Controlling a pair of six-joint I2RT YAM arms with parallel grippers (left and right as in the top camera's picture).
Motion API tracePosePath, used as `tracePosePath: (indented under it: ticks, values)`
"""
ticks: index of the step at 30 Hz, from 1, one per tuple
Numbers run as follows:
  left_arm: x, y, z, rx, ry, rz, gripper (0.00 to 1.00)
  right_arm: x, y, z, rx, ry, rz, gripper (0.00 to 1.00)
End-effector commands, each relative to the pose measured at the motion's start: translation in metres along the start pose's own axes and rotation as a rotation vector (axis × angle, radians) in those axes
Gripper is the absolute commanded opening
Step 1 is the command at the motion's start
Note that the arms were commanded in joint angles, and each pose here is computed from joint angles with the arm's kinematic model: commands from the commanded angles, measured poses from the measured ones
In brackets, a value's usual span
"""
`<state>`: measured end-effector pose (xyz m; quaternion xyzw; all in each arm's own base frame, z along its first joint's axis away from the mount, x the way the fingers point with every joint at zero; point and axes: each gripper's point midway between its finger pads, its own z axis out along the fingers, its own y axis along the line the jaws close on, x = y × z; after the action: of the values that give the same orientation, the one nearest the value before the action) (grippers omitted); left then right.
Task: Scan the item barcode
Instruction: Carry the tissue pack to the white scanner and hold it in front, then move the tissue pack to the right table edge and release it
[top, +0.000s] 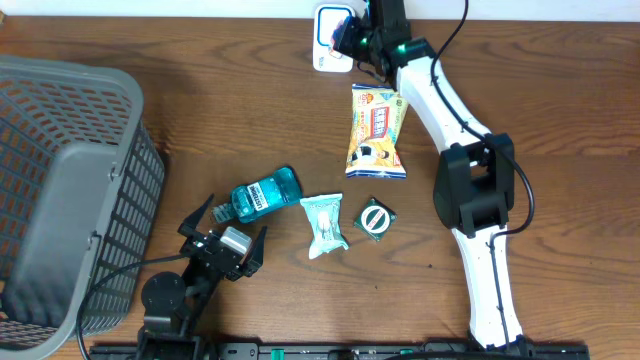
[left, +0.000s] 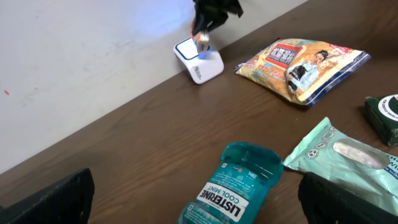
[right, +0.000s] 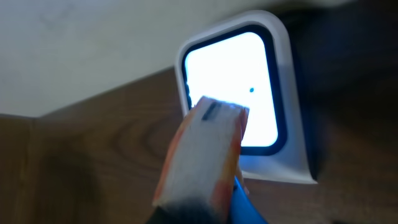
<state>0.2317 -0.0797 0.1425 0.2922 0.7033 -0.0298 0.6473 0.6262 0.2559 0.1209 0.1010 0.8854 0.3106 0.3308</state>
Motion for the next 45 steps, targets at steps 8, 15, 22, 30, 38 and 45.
tracePosePath:
  ticks: [8, 15, 22, 30, 38, 45]
  values:
    - [0.014, -0.01, 0.002, 0.04, 0.031, -0.009, 0.98, -0.064, -0.027, -0.129, 0.166, 0.047, -0.039, 0.01]
    - [0.014, -0.01, 0.002, 0.04, 0.03, -0.009, 0.98, -0.077, -0.164, -0.253, 0.696, 0.057, 0.11, 0.01]
    - [0.014, -0.01, 0.002, 0.04, 0.03, -0.009, 0.98, -0.076, -0.312, -0.359, 1.207, 0.037, 0.249, 0.01]
    - [0.014, -0.01, 0.002, 0.04, 0.03, -0.009, 0.98, -0.031, -0.437, -0.42, 1.415, 0.042, 0.477, 0.08]
    - [0.014, -0.01, 0.002, 0.04, 0.03, -0.009, 0.98, -0.02, -0.466, -0.441, 1.247, 0.016, 0.664, 0.55]
    - [0.014, -0.01, 0.002, 0.04, 0.03, -0.009, 0.98, -0.023, -0.422, -0.412, 1.108, 0.054, 0.667, 0.99]
